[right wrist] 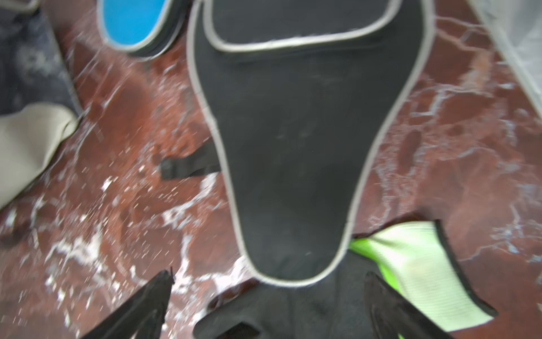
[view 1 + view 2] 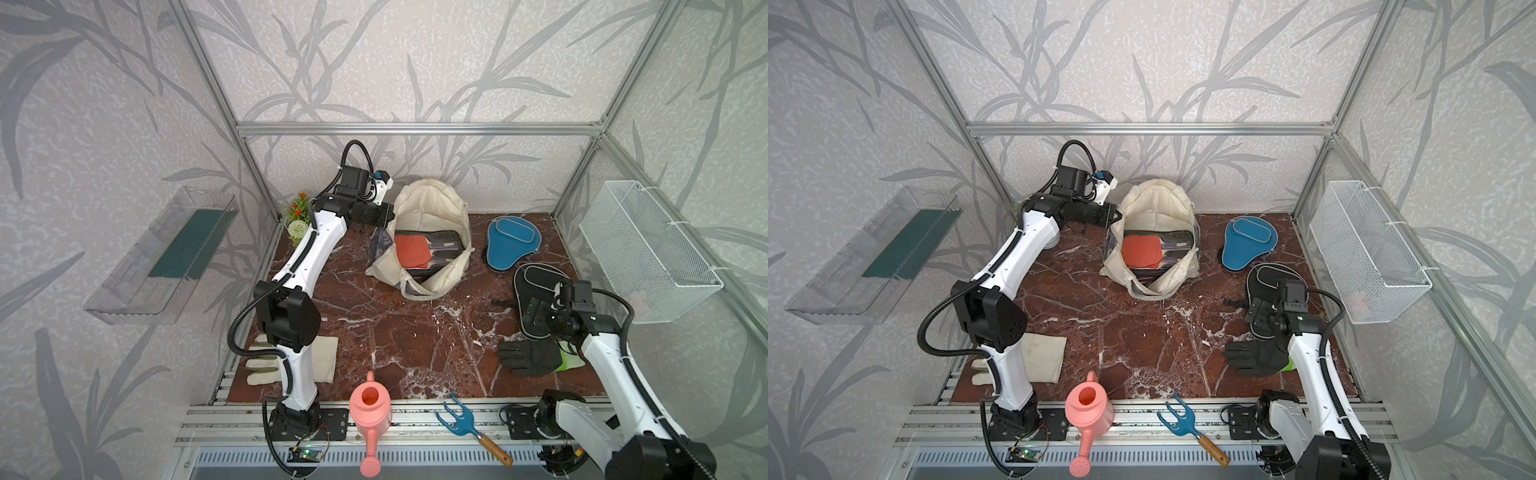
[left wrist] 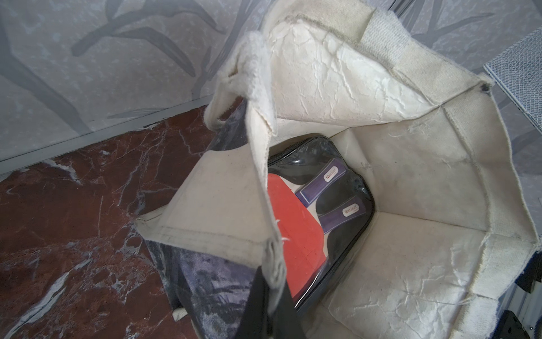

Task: Remove the ping pong set from the canvas bag
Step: Place the ping pong set at the center of the board, then pick up the ping pong set from the canvas bag.

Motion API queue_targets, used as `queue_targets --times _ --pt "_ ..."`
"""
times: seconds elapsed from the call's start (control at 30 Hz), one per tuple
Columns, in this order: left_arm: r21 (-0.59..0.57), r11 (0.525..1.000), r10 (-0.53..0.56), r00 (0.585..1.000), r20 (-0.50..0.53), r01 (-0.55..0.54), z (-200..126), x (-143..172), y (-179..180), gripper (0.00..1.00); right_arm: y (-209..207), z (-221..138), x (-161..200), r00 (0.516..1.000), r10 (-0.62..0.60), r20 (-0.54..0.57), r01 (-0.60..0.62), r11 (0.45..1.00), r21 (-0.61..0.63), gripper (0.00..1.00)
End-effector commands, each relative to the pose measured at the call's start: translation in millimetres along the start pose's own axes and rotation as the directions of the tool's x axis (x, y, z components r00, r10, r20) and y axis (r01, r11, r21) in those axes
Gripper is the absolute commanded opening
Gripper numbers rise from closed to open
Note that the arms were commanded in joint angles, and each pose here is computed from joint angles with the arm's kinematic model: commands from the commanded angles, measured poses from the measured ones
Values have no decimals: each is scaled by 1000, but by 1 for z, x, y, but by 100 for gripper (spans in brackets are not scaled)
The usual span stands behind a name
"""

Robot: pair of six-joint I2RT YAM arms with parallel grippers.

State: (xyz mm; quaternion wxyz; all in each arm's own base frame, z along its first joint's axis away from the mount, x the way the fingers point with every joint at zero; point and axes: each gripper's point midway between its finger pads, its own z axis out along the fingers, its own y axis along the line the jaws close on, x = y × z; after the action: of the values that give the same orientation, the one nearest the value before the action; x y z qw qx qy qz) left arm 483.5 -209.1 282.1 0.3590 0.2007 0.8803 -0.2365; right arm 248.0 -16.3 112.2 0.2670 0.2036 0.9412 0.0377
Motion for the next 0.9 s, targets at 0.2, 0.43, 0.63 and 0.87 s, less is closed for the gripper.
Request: queue_targets --times 0.2,0.43,0.63,0.87 --pt "34 999 28 999 26 -29 -19 -3 -15 0 81 -45 -39 976 -179 122 194 973 -123 99" --pt "62 995 76 995 72 -81 -34 -13 -27 0 207 -133 -78 911 -257 321 381 822 -424 99" --pt "84 985 135 979 156 -149 -61 -33 -46 0 319 -190 -63 863 -384 327 504 625 -596 99" --pt "16 980 187 947 262 -198 -94 -53 -53 0 388 -137 -47 445 -717 537 876 224 -427 91"
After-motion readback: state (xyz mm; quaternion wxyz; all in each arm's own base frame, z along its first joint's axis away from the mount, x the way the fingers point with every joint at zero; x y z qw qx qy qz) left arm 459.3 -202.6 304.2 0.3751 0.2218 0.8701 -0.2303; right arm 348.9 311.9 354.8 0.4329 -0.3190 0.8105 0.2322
